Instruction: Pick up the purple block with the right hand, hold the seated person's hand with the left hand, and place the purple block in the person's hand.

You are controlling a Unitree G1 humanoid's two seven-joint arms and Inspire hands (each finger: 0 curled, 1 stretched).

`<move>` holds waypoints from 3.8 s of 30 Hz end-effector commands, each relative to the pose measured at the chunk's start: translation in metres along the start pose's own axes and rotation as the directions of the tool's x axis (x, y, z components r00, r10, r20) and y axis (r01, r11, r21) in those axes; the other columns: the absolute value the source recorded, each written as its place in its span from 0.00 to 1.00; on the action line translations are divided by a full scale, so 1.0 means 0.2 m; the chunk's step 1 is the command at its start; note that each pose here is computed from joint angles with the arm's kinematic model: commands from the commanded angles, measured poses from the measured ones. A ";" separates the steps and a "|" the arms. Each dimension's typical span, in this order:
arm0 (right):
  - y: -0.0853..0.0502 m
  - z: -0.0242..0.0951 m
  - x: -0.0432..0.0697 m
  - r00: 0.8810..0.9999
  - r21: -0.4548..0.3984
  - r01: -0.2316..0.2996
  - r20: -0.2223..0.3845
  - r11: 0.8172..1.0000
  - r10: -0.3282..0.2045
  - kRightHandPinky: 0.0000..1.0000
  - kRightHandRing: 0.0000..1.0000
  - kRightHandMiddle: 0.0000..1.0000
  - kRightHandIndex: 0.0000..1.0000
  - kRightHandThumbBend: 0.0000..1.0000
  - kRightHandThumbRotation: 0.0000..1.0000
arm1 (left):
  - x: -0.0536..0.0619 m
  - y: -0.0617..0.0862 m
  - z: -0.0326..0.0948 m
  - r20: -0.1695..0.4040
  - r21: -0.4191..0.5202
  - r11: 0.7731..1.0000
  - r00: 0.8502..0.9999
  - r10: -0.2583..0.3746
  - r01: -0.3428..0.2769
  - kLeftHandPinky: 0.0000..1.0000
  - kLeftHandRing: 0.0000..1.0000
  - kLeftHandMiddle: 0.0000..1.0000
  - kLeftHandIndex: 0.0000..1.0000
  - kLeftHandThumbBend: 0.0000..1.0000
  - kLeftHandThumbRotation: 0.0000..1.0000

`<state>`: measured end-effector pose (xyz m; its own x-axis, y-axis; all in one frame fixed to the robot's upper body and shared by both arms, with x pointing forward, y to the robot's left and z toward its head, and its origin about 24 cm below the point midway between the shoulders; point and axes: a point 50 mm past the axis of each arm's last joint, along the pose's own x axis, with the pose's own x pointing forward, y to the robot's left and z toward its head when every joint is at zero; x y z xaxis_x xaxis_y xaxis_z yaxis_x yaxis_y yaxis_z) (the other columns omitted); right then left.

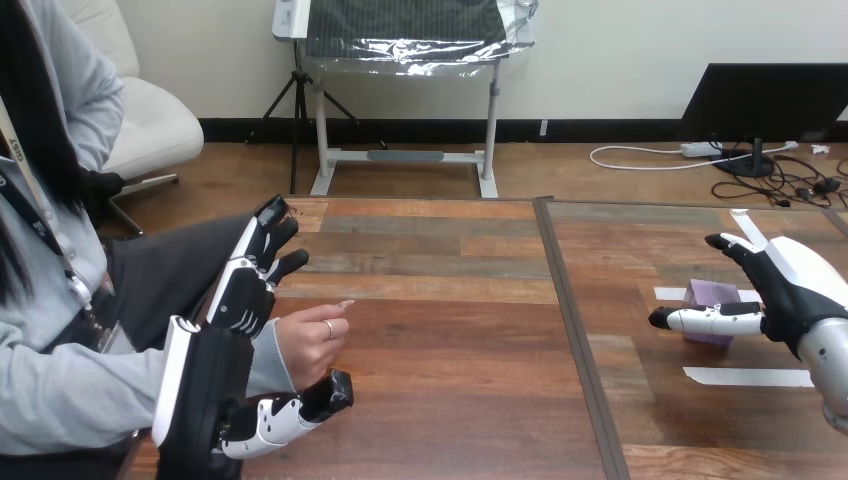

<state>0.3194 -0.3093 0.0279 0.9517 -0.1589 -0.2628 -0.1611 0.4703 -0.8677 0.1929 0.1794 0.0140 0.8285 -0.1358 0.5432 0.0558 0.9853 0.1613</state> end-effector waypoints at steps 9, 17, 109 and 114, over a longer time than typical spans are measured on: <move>-0.09 0.01 0.02 0.999 0.019 0.043 -0.012 0.999 -0.043 0.87 0.94 0.93 0.93 1.00 0.48 | 0.07 0.04 0.06 0.103 0.024 1.000 0.995 -0.002 -0.001 0.85 0.93 0.96 0.92 1.00 0.63; -0.08 0.00 0.02 0.999 0.019 0.039 -0.030 0.999 -0.038 0.85 0.92 0.92 0.92 1.00 0.44 | 0.06 0.05 0.07 0.112 0.032 0.999 0.994 -0.001 -0.003 0.84 0.92 0.95 0.92 1.00 0.64; 0.01 0.02 0.04 0.986 0.005 0.044 -0.163 0.999 -0.043 0.44 0.52 0.58 0.61 0.86 0.08 | -0.01 0.04 0.22 0.121 -0.005 1.000 0.992 -0.029 0.030 0.88 0.94 0.95 0.92 1.00 0.63; 0.00 0.02 0.04 0.986 0.001 0.050 -0.157 0.999 -0.049 0.46 0.54 0.59 0.63 0.88 0.13 | -0.01 0.04 0.21 0.122 0.000 0.999 0.992 -0.032 0.032 0.90 0.95 0.95 0.92 1.00 0.63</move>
<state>0.3092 -0.3135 0.0054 0.8713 -0.3387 -0.3552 -0.1745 0.4627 -0.8692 0.1543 0.1867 0.0387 0.8011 -0.1596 0.5769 0.0709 0.9823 0.1733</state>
